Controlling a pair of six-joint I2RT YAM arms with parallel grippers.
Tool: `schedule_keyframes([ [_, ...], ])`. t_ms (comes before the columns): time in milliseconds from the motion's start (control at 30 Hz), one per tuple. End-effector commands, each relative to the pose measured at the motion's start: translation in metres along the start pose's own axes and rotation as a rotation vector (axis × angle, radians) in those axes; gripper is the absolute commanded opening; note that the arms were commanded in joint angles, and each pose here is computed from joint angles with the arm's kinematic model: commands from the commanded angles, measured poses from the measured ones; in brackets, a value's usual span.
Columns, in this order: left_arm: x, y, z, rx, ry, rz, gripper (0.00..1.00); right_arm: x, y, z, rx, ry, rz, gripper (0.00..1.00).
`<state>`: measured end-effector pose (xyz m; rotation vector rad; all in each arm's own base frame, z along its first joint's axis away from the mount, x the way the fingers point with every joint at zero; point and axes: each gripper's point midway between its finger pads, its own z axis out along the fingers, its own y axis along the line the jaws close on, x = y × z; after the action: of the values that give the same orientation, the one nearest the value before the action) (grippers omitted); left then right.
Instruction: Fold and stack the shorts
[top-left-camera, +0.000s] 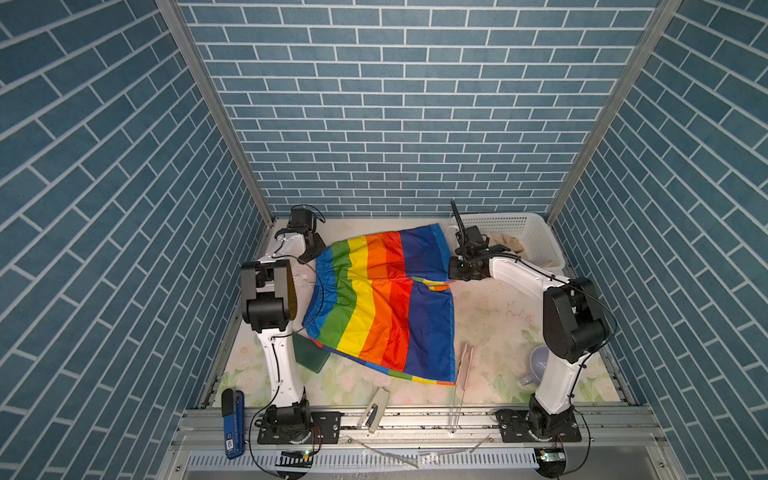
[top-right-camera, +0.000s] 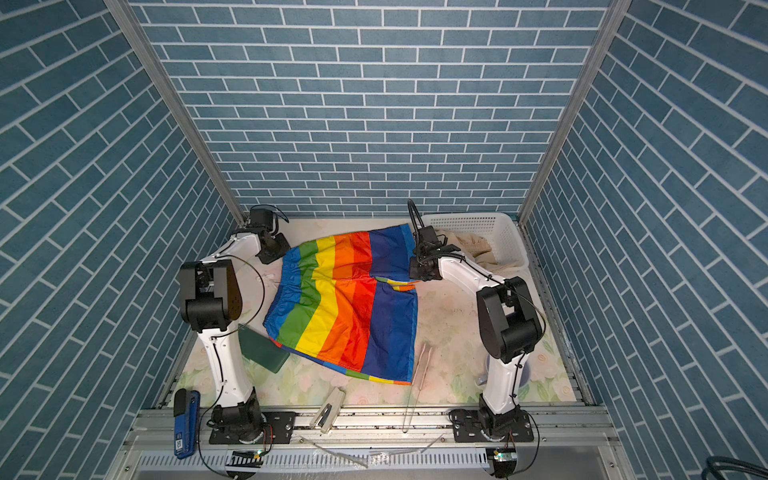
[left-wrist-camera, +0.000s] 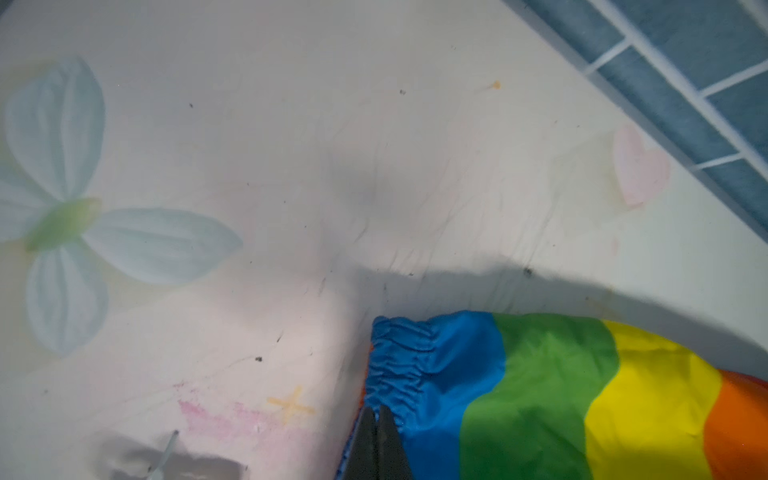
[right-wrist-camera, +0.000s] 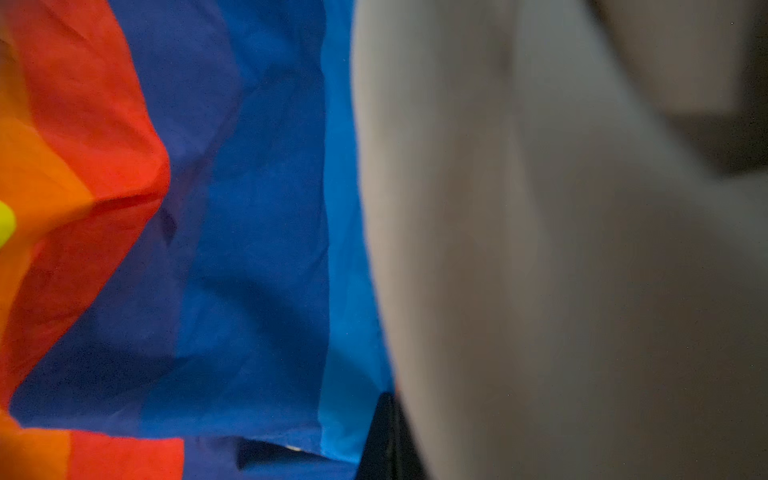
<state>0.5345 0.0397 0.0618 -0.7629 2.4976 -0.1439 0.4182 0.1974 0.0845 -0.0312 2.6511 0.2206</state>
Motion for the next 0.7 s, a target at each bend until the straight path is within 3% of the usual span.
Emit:
schedule_keyframes([
  [0, -0.008, -0.004, -0.019, 0.019, -0.037, -0.008, 0.0, 0.011, -0.03, 0.014, 0.156, 0.032, 0.003, 0.0],
  [33, -0.007, -0.004, -0.019, 0.019, -0.035, -0.011, 0.02, 0.01, -0.028, 0.016, 0.144, 0.029, 0.004, 0.0],
  [100, -0.004, -0.003, -0.021, 0.022, -0.033, -0.013, 0.23, 0.008, -0.02, 0.018, 0.1, 0.021, 0.015, 0.03],
  [167, -0.001, -0.001, -0.025, 0.023, -0.033, -0.019, 0.36, 0.006, -0.015, 0.017, 0.07, 0.015, 0.023, 0.17],
  [467, 0.006, 0.001, -0.047, 0.05, -0.057, -0.05, 0.47, -0.016, -0.042, 0.021, 0.122, 0.004, 0.022, 0.32],
  [667, 0.009, 0.004, -0.061, 0.05, -0.076, -0.052, 0.59, -0.038, -0.055, 0.024, 0.094, 0.009, 0.02, 0.41],
])
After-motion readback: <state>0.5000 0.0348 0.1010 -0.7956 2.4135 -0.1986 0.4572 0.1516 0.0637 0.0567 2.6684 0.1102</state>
